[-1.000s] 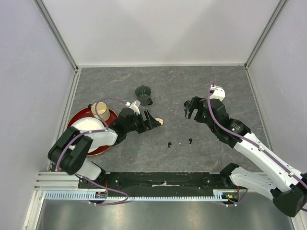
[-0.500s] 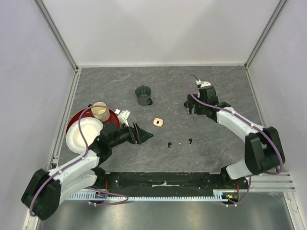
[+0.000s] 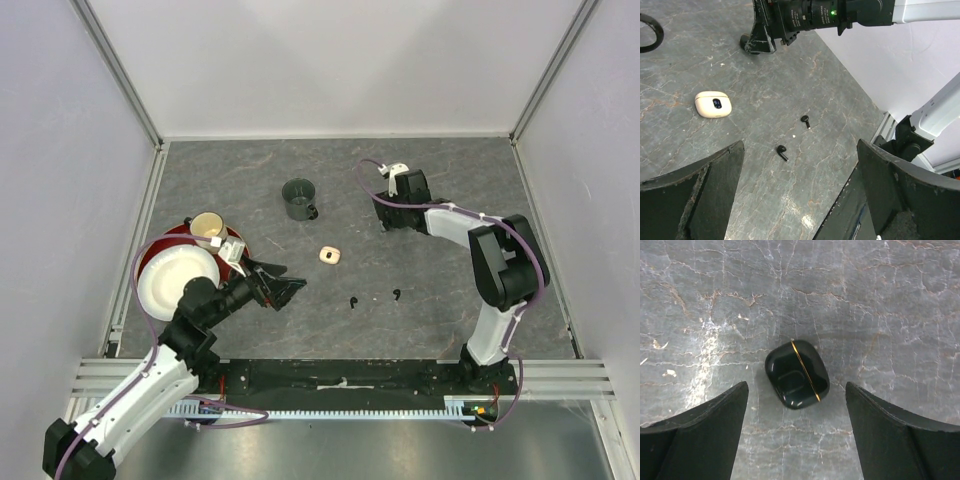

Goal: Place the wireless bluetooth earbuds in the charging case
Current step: Pick up the charging case at the center of the board.

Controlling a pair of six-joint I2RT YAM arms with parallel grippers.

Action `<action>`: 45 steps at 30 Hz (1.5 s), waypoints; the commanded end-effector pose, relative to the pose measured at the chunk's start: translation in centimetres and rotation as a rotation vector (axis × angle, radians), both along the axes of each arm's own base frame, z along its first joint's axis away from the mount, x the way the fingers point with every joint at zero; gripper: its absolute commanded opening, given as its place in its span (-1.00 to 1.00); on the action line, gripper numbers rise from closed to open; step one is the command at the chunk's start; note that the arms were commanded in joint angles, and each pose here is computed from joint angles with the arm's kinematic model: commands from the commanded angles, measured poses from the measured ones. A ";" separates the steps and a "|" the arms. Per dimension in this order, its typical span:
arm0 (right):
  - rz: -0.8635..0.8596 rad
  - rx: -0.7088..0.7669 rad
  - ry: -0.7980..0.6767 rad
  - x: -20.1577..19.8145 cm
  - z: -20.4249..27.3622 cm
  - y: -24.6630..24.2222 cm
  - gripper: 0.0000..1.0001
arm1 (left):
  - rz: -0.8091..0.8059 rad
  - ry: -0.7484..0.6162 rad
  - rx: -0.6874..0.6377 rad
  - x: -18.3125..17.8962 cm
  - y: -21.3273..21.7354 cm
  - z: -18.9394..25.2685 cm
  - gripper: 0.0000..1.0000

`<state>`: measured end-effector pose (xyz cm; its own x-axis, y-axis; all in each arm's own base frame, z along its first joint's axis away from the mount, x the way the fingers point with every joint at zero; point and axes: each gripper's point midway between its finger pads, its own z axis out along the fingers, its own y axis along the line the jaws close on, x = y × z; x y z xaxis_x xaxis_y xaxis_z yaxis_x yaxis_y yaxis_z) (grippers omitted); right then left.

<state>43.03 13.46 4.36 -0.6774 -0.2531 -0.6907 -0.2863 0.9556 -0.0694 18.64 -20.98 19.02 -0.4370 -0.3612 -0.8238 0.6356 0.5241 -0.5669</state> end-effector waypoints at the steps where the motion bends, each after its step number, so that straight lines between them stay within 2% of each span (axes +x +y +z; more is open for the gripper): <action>1: 0.073 -0.031 -0.048 2.2 0.1 0.8 0.66 | 0.021 0.019 0.041 0.3 0.3 -1.0 0.99; 2: 0.081 -0.035 -0.043 2.2 -0.2 0.7 0.60 | 0.012 0.020 0.039 0.2 0.2 -0.9 0.99; 10: 0.133 -0.094 0.019 1.6 -2.1 0.0 0.53 | -0.009 -0.017 0.045 0.3 -0.2 0.6 0.99; 18: 0.177 -0.116 0.139 -0.4 -4.6 -0.7 0.29 | 0.044 -0.032 0.054 0.8 0.6 0.7 1.00; 21: 0.163 -0.110 0.157 -0.9 -4.8 -1.1 0.28 | 0.096 0.009 0.041 1.3 1.2 0.5 1.00; 27: 0.161 -0.077 0.177 -1.6 -4.7 -1.4 0.46 | 0.099 0.021 0.046 1.3 1.3 0.6 1.00; 32: 0.166 -0.028 0.194 -2.0 -4.7 -1.8 0.33 | 0.090 0.030 0.052 1.2 1.1 0.4 1.00; 38: 0.156 0.018 0.216 -2.2 -4.7 -2.0 0.21 | 0.105 0.037 -0.001 1.3 1.1 0.9 1.00; 41: 0.163 0.041 0.223 -2.6 -4.3 -1.6 0.03 | 0.130 0.063 -0.027 1.5 1.3 0.9 0.99; 42: 0.158 0.046 0.212 -2.5 -3.8 -1.6 -0.17 | 0.128 0.070 -0.036 1.5 1.3 0.9 0.99; 45: 0.148 0.085 0.178 -2.3 -2.0 -1.1 -0.45 | 0.104 0.080 -0.046 1.2 0.9 1.0 1.00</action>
